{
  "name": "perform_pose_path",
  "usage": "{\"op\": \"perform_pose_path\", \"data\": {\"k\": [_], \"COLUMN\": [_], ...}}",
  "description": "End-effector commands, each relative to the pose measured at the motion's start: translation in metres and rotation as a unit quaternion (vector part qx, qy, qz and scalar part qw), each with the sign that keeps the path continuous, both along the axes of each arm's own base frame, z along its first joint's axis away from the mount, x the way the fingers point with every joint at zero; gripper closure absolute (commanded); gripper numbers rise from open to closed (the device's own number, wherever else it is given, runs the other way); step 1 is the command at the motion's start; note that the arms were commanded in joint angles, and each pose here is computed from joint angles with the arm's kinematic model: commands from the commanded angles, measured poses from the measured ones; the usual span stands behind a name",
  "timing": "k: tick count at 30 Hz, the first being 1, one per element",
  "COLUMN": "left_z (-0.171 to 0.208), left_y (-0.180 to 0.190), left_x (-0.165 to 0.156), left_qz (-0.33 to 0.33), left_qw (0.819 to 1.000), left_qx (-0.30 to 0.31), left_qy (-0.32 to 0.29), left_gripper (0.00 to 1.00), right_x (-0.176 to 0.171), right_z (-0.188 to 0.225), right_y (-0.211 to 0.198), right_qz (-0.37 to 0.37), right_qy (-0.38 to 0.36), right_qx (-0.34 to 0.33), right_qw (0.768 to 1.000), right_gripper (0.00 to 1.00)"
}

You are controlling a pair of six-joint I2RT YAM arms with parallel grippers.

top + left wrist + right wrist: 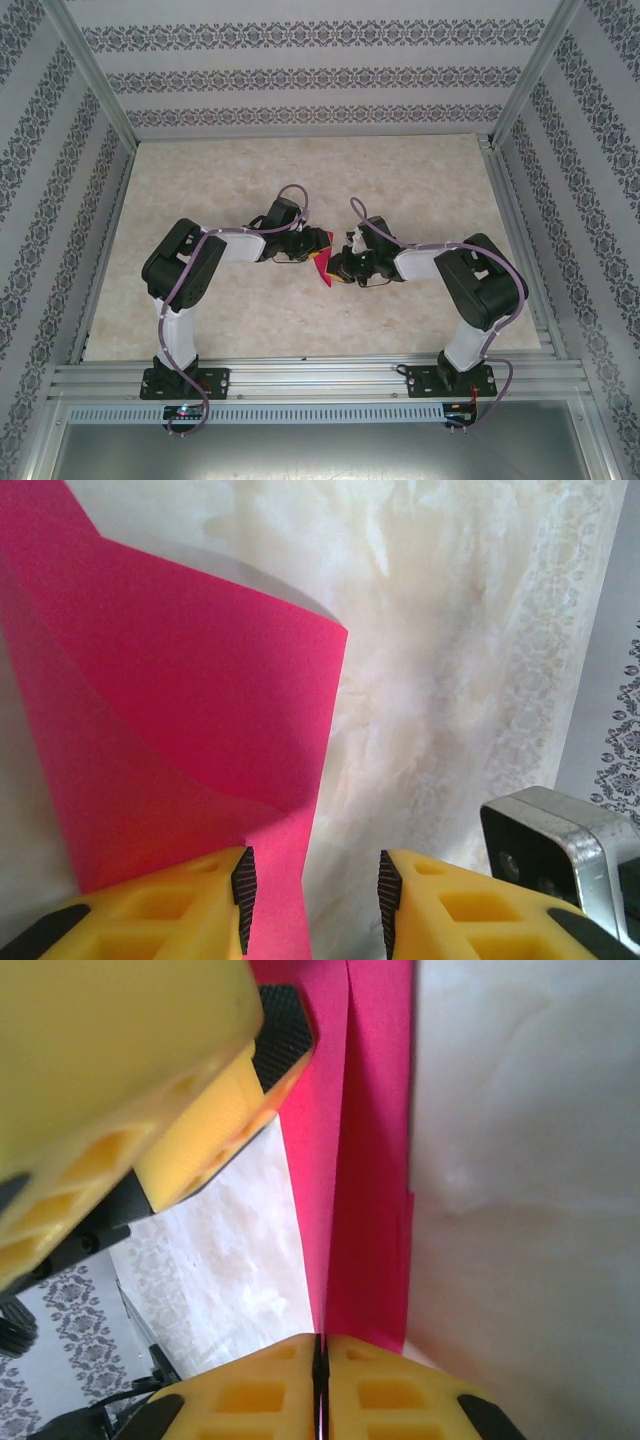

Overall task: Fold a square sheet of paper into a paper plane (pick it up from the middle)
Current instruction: Fold the wing for the fifth time at the center of the table.

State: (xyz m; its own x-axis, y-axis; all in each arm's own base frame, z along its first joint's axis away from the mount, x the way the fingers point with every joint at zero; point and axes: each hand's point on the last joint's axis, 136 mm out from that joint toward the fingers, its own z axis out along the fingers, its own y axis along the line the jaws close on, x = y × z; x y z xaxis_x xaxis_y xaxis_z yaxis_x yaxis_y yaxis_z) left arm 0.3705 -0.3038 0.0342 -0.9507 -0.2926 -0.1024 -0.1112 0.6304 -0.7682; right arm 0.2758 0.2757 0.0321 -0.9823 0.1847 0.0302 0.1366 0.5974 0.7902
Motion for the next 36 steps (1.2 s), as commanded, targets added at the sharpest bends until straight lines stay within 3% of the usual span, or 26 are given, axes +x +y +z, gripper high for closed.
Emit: {"op": "perform_pose_path", "data": {"k": [1, 4, 10, 18, 26, 32, 36], "left_z": [-0.027, -0.028, -0.030, -0.035, -0.035, -0.036, -0.036], "left_y": [0.012, 0.012, 0.012, 0.015, 0.016, 0.016, 0.015], "left_x": [-0.023, -0.024, -0.025, -0.027, -0.028, -0.029, -0.028], "left_qz": [-0.007, -0.005, 0.002, 0.015, 0.015, 0.013, 0.012], "left_qw": [0.998, 0.998, 0.998, 0.997, 0.996, 0.996, 0.996], "left_qx": [0.045, 0.045, 0.041, 0.040, 0.044, 0.045, 0.043], "left_qy": [0.050, 0.052, 0.056, 0.067, 0.071, 0.072, 0.072], "left_gripper": [0.59, 0.59, 0.59, 0.60, 0.60, 0.60, 0.60], "right_x": [-0.009, -0.016, -0.030, -0.037, -0.038, -0.032, -0.033], "right_z": [-0.008, -0.012, -0.029, -0.044, -0.036, -0.001, 0.005], "right_y": [0.001, 0.004, -0.002, -0.011, -0.005, 0.006, 0.011], "right_qz": [0.016, 0.038, 0.071, 0.074, 0.060, 0.051, 0.049], "right_qy": [0.005, 0.007, 0.002, 0.002, -0.007, -0.031, -0.030], "right_qx": [-0.012, -0.023, -0.112, -0.180, -0.161, -0.097, -0.076], "right_qw": [1.000, 0.999, 0.991, 0.981, 0.985, 0.993, 0.995], "right_gripper": [0.89, 0.90, 0.93, 0.91, 0.87, 0.80, 0.81]}}
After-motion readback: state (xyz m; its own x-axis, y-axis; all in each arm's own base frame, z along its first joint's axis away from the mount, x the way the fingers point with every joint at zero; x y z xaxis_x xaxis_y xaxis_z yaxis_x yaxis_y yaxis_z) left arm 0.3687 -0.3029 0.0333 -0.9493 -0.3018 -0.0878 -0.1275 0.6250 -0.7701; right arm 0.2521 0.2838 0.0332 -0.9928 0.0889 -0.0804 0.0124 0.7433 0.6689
